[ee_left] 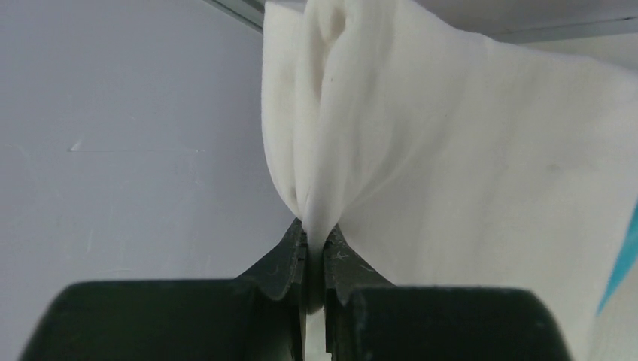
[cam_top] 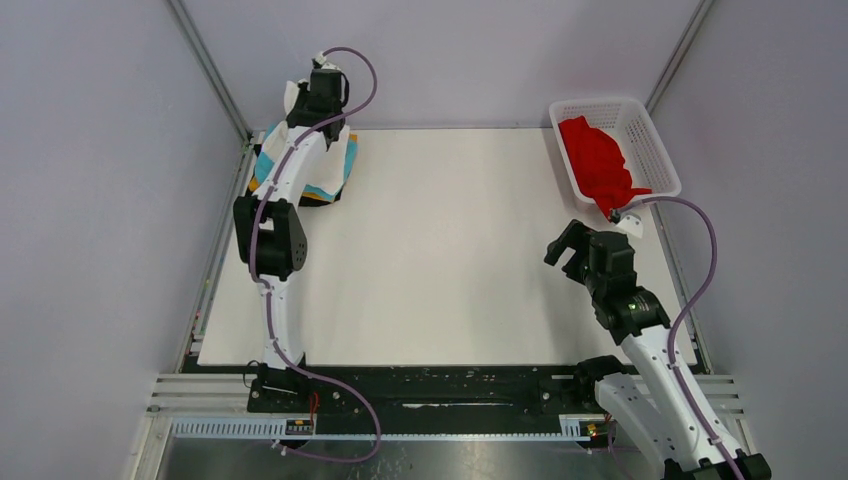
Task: Fold and stack the t-shirts
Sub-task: Put the neatly folded tshirt into the corner of the board with the left arm, then smooth out wrinkles on the folded tshirt
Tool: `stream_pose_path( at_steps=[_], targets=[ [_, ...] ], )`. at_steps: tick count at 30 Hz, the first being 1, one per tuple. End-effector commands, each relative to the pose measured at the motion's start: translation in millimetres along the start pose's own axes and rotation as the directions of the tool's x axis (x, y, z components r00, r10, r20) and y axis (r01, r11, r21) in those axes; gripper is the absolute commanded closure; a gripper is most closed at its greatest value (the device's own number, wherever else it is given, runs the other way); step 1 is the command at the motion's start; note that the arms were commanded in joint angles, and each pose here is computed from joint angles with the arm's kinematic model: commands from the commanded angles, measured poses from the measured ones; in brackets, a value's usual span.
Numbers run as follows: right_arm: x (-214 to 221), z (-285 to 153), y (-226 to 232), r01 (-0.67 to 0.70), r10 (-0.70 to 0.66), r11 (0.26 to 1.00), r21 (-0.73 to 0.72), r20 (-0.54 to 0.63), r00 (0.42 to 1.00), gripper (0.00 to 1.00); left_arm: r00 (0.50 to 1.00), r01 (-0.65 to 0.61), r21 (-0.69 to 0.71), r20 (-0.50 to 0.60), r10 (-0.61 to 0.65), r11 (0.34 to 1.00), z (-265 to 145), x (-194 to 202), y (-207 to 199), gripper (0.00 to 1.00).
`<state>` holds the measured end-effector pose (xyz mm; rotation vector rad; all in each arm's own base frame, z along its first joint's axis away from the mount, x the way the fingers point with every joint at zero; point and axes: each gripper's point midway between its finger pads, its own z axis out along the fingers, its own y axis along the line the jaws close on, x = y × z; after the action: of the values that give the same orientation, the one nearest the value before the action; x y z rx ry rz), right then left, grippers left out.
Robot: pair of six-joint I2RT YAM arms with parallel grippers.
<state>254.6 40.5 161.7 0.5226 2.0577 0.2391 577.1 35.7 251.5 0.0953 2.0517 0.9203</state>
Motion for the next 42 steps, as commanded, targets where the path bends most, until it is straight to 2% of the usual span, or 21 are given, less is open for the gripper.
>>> stream_pose_path(
  at_steps=[1,9,11,12,15,16,18,19,21,26,32,35,42],
  targets=[
    [-13.0,2.4,-7.5,0.016,-0.019,0.998,0.058,0.046,0.999,0.01,0.996,0.09,-0.045,0.021,-0.089,0.995,21.5,-5.9,17.0,1.0],
    [-19.2,1.4,-15.9,0.044,-0.05,0.992,0.117,0.05,0.998,0.01,0.994,0.107,-0.089,-0.019,-0.109,0.99,60.3,24.6,24.2,1.0],
    [-21.0,1.0,-18.3,0.05,-0.057,0.99,0.135,0.051,0.997,0.01,0.992,0.119,-0.088,-0.033,-0.122,0.989,69.5,34.2,25.4,0.93],
    [-21.6,0.9,-19.6,0.053,-0.061,0.988,0.143,0.05,0.997,0.01,0.991,0.125,-0.078,-0.039,-0.128,0.989,73.6,38.4,23.9,0.87],
    [-23.6,1.2,-23.0,0.06,-0.069,0.984,0.169,0.05,0.996,0.01,0.986,0.153,-0.062,-0.049,-0.156,0.986,81.5,46.9,22.5,0.45],
    [-24.5,1.2,-24.2,0.062,-0.072,0.982,0.178,0.05,0.996,0.0,0.984,0.167,-0.065,-0.054,-0.171,0.984,83.7,49.9,22.7,0.27],
    [-25.1,0.4,-27.3,0.068,-0.078,0.978,0.199,0.044,0.996,0.0,0.977,0.203,-0.029,-0.055,-0.204,0.979,83.0,49.3,16.4,0.06],
    [-25.6,-0.1,-28.2,0.069,-0.08,0.976,0.206,0.043,0.996,0.01,0.974,0.219,-0.011,-0.057,-0.219,0.976,82.0,49.2,13.4,0.02],
    [-25.9,0.0,-28.6,0.07,-0.08,0.975,0.209,0.043,0.996,0.0,0.961,0.269,0.012,-0.07,-0.268,0.963,85.0,54.0,17.4,0.01],
    [-24.5,0.6,-28.3,0.07,-0.079,0.976,0.207,0.039,0.996,0.01,0.907,0.418,0.128,-0.113,-0.405,0.899,85.5,60.3,-5.6,0.01],
    [-20.2,3.0,-27.8,0.072,-0.08,0.978,0.196,0.031,0.996,0.0,0.828,0.557,0.151,-0.186,-0.529,0.817,106.6,80.3,-20.6,0.01],
    [-20.3,5.3,-27.6,0.071,-0.079,0.978,0.196,0.036,0.996,0.0,0.814,0.58,0.16,-0.154,-0.56,0.799,115.6,75.1,-23.7,0.01],
    [-24.8,8.4,-33.5,0.074,-0.089,0.969,0.238,0.054,0.995,0.0,0.739,0.659,0.241,-0.026,-0.674,0.713,129.9,39.8,-29.9,0.01]
  ],
)
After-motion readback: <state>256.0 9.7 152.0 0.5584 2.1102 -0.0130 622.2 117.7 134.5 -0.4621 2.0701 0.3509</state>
